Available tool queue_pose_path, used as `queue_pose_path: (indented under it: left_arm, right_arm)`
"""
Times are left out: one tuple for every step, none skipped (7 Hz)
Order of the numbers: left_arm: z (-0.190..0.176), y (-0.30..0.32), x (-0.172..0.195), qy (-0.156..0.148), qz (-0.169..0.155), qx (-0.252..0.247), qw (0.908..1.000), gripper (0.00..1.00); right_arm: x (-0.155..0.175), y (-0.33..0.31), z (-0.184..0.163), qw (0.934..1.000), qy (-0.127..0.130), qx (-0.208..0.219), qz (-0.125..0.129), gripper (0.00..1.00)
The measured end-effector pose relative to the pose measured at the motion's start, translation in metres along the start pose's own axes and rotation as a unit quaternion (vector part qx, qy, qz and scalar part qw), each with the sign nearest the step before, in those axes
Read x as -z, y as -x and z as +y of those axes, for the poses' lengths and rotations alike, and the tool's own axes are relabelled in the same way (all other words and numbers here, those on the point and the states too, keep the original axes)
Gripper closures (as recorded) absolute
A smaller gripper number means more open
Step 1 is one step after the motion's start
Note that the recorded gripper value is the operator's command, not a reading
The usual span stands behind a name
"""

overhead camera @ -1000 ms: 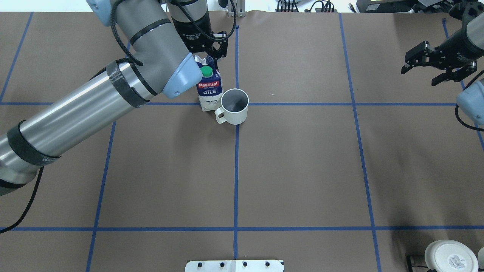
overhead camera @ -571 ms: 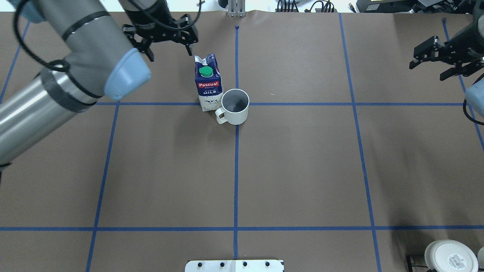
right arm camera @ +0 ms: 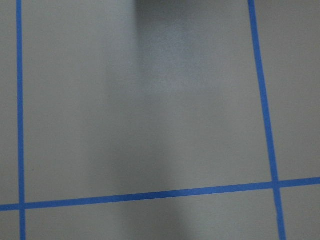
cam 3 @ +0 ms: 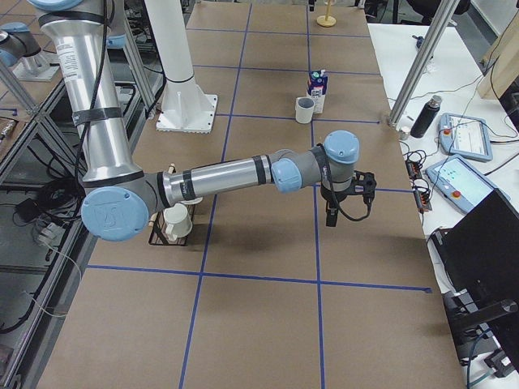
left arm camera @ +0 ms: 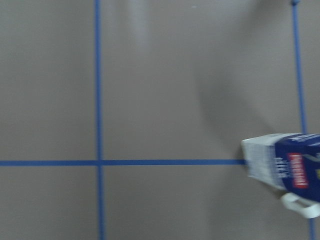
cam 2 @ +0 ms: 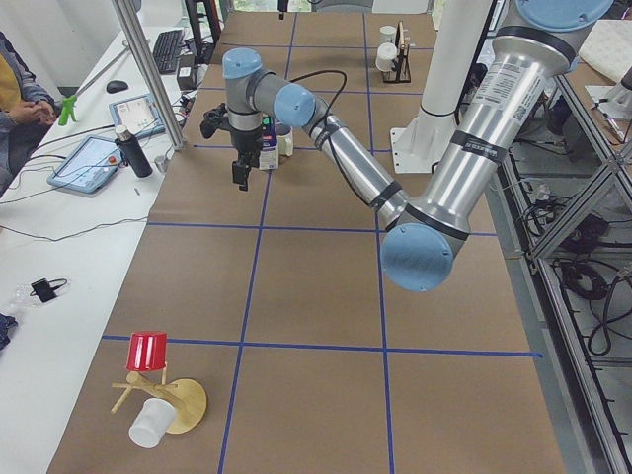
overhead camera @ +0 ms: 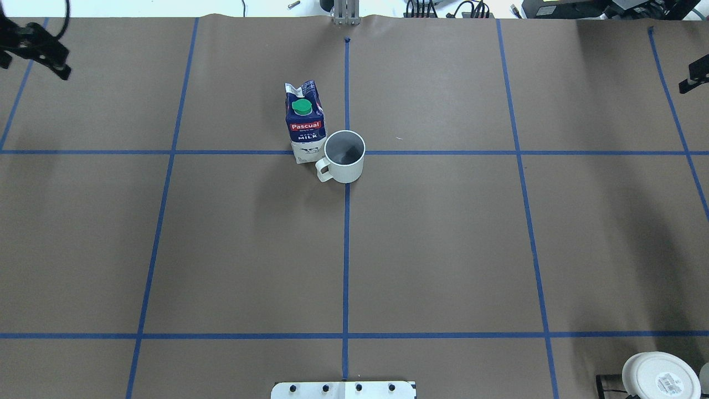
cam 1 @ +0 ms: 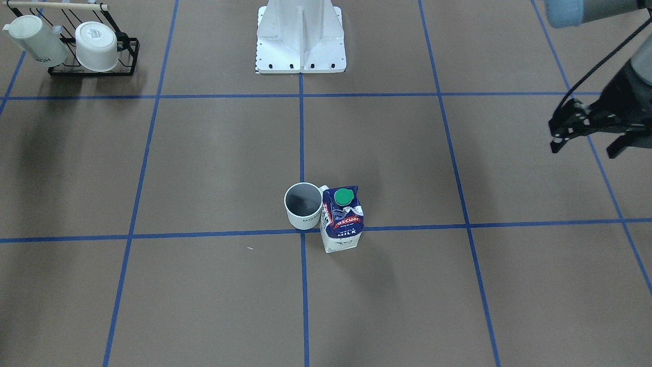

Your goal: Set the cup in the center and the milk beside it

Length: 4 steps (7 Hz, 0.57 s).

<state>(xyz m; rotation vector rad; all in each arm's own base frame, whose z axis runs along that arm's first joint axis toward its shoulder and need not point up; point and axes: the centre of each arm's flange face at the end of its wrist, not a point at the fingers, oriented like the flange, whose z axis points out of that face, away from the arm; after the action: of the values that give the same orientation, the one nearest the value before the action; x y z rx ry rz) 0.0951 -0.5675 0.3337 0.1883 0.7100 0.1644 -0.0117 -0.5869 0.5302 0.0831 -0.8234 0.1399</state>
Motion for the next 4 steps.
queue_pose_path:
  left_arm:
    - [0.015,0.06,-0.011,0.0,-0.01,-0.018,0.9998,0.02]
    - [0.03,0.115,-0.028,-0.003,-0.016,-0.025,0.9996,0.02]
    - [0.042,0.154,-0.044,-0.001,-0.016,-0.021,0.9997,0.02]
    - [0.049,0.179,-0.053,0.003,-0.016,-0.011,0.9998,0.02]
  right_arm:
    - [0.017,-0.019,-0.009,0.9998,0.006,0.016,0.009,0.0]
    - [0.036,-0.031,-0.016,0.9993,0.014,0.029,0.015,0.0]
    - [0.052,-0.039,-0.02,0.9988,0.022,0.04,0.019,0.0]
    - [0.06,-0.044,-0.02,0.9983,0.027,0.048,0.02,0.0]
